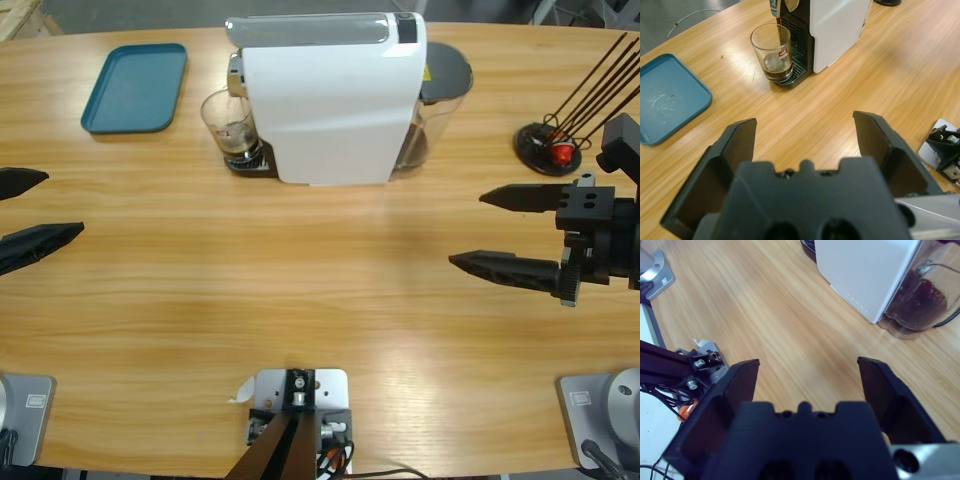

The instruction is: Pour coffee

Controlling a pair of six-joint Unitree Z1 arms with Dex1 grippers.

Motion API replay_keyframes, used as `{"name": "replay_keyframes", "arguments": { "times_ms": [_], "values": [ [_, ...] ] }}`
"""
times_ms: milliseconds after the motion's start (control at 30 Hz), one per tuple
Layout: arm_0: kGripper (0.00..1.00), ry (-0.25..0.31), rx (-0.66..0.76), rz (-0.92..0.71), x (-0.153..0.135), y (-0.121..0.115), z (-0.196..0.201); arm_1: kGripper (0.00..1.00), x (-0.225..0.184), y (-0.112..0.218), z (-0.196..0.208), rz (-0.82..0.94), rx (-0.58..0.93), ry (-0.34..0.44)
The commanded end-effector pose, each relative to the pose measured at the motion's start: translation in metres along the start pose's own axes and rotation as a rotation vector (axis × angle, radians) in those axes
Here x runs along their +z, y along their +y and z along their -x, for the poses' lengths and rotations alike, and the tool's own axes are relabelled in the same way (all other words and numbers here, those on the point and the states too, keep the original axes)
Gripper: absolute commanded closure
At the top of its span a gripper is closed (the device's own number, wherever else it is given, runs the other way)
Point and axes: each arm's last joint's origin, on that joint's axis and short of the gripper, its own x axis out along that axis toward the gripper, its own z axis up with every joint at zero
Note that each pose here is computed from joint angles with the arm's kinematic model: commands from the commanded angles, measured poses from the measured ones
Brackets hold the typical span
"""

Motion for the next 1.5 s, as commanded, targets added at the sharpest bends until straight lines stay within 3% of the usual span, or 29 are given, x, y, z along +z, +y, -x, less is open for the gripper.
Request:
{"name": "replay_keyframes", "arguments": {
  "times_ms": [33, 667, 900, 1433, 1500],
  "values": [
    [0.170, 0.050, -0.008, 0.023, -0.011, 0.000, -0.007, 0.133, -0.009, 0.000, -0.006, -0.025, 0.024, 0.049],
    [0.170, 0.060, -0.017, 0.025, -0.010, 0.000, -0.010, 0.133, -0.009, 0.000, -0.008, -0.026, 0.024, 0.053],
    [0.170, 0.083, 0.009, 0.031, 0.005, 0.004, -0.026, 0.133, -0.008, 0.000, -0.009, -0.028, 0.028, 0.058],
    [0.159, 0.144, 0.096, 0.034, 0.013, 0.024, -0.126, 0.138, -0.005, -0.004, -0.019, -0.043, 0.039, 0.097],
    [0.114, 0.141, 0.098, 0.027, 0.012, 0.027, -0.143, 0.138, -0.005, -0.004, -0.020, -0.045, 0.038, 0.103]
  ]
}}
